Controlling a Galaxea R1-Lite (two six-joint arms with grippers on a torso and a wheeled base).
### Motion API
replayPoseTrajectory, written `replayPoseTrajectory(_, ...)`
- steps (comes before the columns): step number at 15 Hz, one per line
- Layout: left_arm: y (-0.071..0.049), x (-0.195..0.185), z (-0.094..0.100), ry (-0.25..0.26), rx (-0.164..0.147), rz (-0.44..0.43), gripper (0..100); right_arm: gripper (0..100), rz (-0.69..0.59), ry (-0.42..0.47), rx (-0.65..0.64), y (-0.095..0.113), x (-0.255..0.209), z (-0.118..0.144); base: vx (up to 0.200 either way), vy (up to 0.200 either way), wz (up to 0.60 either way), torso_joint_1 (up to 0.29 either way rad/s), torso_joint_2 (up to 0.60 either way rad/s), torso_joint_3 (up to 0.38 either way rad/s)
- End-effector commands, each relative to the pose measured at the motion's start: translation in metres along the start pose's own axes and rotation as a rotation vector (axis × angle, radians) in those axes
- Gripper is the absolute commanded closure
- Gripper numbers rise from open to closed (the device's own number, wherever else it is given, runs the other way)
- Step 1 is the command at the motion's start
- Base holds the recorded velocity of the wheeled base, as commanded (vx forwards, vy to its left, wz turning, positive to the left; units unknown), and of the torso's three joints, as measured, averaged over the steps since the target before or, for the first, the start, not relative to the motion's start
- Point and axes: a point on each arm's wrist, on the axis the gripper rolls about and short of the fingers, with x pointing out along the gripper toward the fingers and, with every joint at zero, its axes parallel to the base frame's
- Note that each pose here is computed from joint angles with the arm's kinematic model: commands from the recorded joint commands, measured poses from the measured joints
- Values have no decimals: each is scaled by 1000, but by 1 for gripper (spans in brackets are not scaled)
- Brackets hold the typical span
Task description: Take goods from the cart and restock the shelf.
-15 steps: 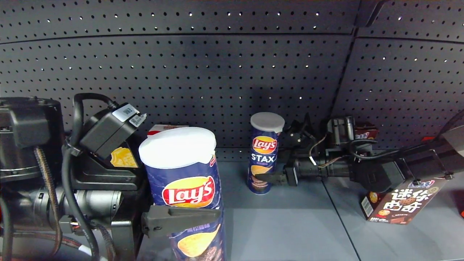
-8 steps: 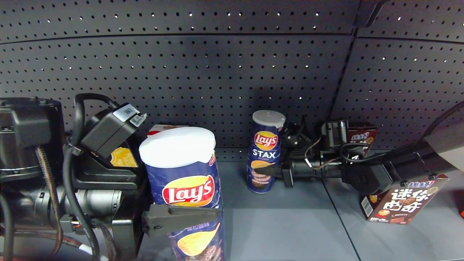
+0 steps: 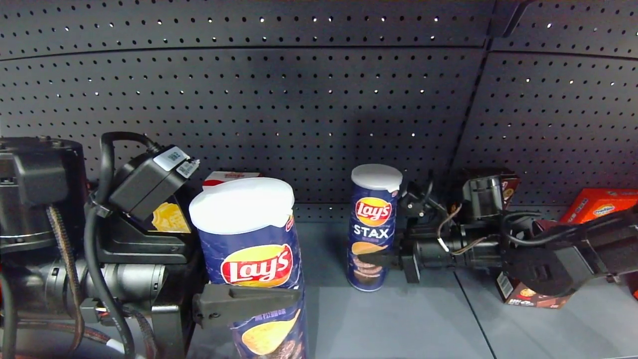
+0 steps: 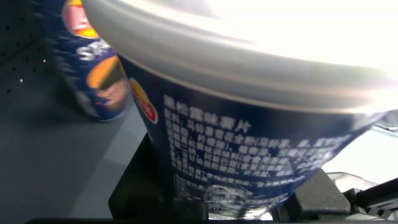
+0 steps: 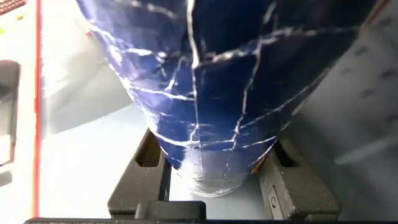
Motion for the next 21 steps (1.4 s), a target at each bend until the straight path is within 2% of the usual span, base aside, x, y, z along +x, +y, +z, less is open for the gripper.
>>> replayPoseTrajectory(1, 0, 0, 0, -1, 1, 0, 100, 100, 23, -24, -44, 36, -19, 11, 0, 0, 0, 0, 0, 0)
replayPoseTrajectory(2, 0, 0, 1, -2, 3, 2, 100, 100, 34, -23, -51, 46, -22, 11, 0, 0, 0, 0, 0, 0)
replayPoseTrajectory(3, 0, 0, 1, -2, 3, 2, 100, 100, 34, -23, -51, 46, -22, 11, 0, 0, 0, 0, 0, 0)
replayPoseTrajectory(4, 0, -1, 0, -1, 1, 3, 100, 100, 52, -42, -79, 63, -28, 11, 0, 0, 0, 0, 0, 0)
replayPoseTrajectory(6, 2, -2, 0, -2, -2, 14, 100, 100, 33, -60, -96, 69, -34, 10, 0, 0, 0, 0, 0, 0)
replayPoseTrajectory(13, 5, -5, 0, -5, -7, 41, 100, 100, 41, -28, -72, 80, -43, -26, 0, 0, 0, 0, 0, 0)
replayPoseTrajectory(21, 6, -5, 0, -3, -10, 43, 100, 100, 53, -10, -59, 80, -41, -32, 0, 0, 0, 0, 0, 0)
